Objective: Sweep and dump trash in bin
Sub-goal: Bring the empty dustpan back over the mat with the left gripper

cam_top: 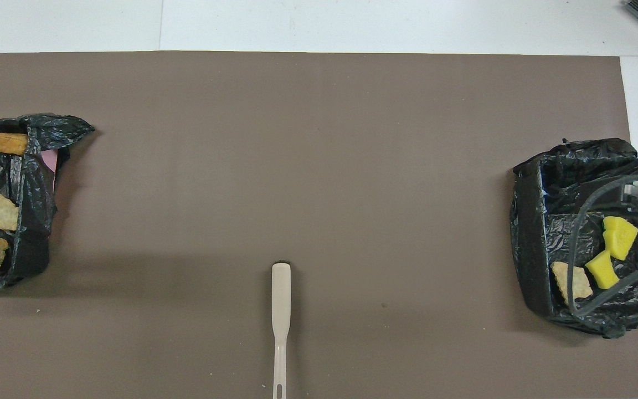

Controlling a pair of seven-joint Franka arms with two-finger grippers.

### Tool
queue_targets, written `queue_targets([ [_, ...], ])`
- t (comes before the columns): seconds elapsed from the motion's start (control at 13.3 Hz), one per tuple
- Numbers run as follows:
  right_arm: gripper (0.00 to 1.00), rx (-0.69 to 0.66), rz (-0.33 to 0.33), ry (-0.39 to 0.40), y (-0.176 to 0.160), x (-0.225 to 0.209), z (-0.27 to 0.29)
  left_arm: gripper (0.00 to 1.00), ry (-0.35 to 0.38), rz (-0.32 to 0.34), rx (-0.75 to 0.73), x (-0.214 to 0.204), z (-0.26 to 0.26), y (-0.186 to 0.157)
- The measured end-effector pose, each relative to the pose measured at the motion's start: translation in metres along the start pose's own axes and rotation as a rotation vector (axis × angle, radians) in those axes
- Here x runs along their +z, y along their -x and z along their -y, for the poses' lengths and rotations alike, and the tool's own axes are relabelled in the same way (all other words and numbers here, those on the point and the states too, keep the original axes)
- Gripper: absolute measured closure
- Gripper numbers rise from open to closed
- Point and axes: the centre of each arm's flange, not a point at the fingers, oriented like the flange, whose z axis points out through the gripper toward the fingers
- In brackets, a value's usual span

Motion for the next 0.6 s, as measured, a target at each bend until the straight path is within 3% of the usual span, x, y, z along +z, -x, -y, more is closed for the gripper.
queue_targets([
  [0.22, 0.00, 0.005, -0.007, -0.002, -0.001, -0.001, -0.002, 0.69, 0.022, -0.076, -0.111, -0.023, -0.005, -0.018],
  [0.6, 0.00, -0.003, -0.050, -0.013, -0.010, -0.010, -0.023, 0.69, 0.169, -0.333, -0.410, -0.053, -0.018, -0.066],
])
